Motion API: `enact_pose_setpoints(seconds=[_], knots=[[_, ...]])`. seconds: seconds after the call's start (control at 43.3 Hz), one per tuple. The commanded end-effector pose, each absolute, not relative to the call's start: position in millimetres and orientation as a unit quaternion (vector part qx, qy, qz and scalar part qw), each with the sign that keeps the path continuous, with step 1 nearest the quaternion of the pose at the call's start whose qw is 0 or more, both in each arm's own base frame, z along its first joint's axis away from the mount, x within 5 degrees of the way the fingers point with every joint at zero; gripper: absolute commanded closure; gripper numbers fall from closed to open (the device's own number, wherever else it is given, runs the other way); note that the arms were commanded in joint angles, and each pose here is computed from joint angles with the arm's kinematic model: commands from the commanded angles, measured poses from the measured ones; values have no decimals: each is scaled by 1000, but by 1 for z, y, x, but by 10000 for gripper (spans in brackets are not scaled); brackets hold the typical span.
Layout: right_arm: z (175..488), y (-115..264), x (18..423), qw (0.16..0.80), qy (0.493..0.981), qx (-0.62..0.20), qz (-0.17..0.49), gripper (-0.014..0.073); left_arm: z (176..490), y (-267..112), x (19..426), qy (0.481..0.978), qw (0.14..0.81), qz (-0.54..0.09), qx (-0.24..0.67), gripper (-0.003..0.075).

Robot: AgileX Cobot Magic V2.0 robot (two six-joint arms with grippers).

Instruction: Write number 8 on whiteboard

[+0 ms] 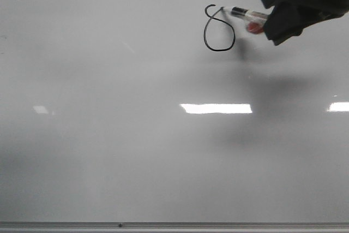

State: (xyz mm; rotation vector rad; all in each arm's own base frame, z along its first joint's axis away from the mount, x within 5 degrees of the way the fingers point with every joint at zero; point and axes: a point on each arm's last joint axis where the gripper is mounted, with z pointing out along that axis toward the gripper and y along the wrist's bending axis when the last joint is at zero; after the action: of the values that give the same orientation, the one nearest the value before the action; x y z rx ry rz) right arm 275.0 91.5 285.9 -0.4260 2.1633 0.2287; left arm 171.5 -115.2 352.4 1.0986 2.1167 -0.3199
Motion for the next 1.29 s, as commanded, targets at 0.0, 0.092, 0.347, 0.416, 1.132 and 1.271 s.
enact_pose_setpoints(seconds=[0.0, 0.092, 0.347, 0.416, 1.132, 1.271], knots=[[314, 90, 277, 508, 842, -156, 94, 701, 368, -116, 171, 809, 401, -137, 408, 332], [311, 106, 275, 504, 839, -178, 106, 701, 368, -116, 171, 809, 401, -137, 408, 332], [315, 120, 252, 479, 839, -223, 127, 701, 368, -116, 171, 809, 402, -137, 407, 332], [318, 115, 233, 473, 838, -241, 128, 701, 368, -116, 171, 809, 402, -138, 407, 332], [335, 97, 114, 352, 757, -517, 188, 701, 361, -239, 151, 633, 356, -221, 651, 332], [335, 97, 114, 352, 757, -518, 187, 701, 354, -263, 146, 612, 338, -228, 678, 332]])
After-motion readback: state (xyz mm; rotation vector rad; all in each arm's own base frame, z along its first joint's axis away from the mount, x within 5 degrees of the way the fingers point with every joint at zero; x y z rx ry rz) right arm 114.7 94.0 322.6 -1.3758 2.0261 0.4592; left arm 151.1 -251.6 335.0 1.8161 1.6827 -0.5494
